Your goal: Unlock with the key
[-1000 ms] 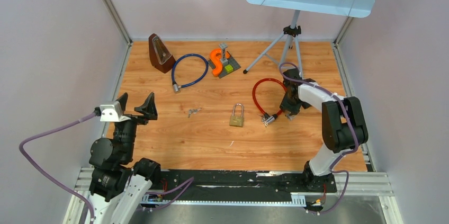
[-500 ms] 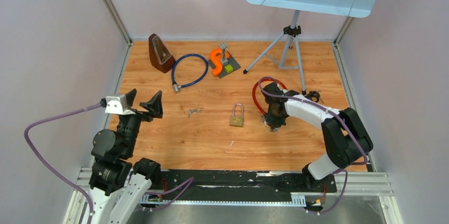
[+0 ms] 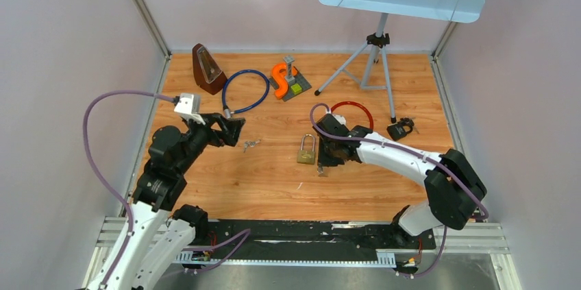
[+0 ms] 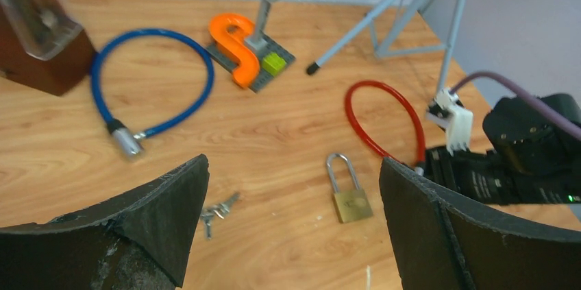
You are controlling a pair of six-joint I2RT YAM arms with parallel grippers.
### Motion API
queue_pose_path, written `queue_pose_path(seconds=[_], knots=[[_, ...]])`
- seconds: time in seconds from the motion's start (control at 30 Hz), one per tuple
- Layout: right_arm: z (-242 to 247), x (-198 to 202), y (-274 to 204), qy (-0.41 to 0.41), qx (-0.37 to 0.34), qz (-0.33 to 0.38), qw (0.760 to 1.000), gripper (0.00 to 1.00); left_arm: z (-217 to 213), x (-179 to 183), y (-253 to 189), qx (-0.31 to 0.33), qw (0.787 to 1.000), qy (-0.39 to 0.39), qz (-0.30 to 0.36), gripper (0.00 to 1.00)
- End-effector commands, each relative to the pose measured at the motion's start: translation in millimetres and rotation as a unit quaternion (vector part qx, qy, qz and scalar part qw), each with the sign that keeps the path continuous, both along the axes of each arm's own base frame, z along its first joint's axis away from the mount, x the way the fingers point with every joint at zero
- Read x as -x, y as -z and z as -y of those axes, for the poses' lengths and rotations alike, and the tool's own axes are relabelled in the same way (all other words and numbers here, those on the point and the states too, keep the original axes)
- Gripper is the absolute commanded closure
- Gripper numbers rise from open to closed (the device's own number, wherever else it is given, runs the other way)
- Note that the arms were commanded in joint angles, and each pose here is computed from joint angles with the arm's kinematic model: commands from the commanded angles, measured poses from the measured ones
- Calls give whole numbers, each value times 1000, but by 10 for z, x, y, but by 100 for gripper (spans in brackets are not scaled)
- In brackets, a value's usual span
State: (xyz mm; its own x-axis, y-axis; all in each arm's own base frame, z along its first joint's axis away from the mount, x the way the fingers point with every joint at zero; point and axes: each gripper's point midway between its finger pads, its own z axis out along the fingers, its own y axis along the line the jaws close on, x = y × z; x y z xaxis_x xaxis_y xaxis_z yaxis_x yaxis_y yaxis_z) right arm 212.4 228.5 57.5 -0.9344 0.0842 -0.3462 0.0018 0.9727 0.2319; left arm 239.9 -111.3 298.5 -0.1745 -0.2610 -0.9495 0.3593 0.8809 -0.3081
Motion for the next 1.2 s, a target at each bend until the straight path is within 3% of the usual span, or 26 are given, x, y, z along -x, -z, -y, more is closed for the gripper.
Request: queue_pose_path(seconds=[0.0, 0.2, 0.33, 0.63, 0.83, 0.93, 1.1, 1.17], knots=[[-458, -298, -330, 7, -74, 66, 995, 100, 392, -11, 123, 56, 993, 85, -51, 0], [-525, -451, -362, 55, -86, 94, 990, 100, 839, -84, 622, 101, 974, 152, -131, 1], [-639, -504, -541, 63, -113, 113, 985, 100, 1119, -69, 841, 116, 963, 184, -162, 11], [-718, -533, -1045, 100, -188, 149, 966, 100, 1434, -23, 948, 128, 955, 217, -158, 11], [-762, -518, -1327, 105, -248, 174, 947, 100, 1533, -3, 936, 136, 950, 232, -161, 21], [-695, -560, -1343, 109, -236, 191, 946, 100, 1518, -17, 961, 135, 951, 223, -166, 22], [-559, -544, -1050, 92, -163, 180, 966, 86, 1386, -86, 1032, 108, 962, 181, -174, 19], [-513, -512, -934, 71, -138, 176, 972, 75, 1341, -97, 1084, 88, 964, 171, -181, 18]])
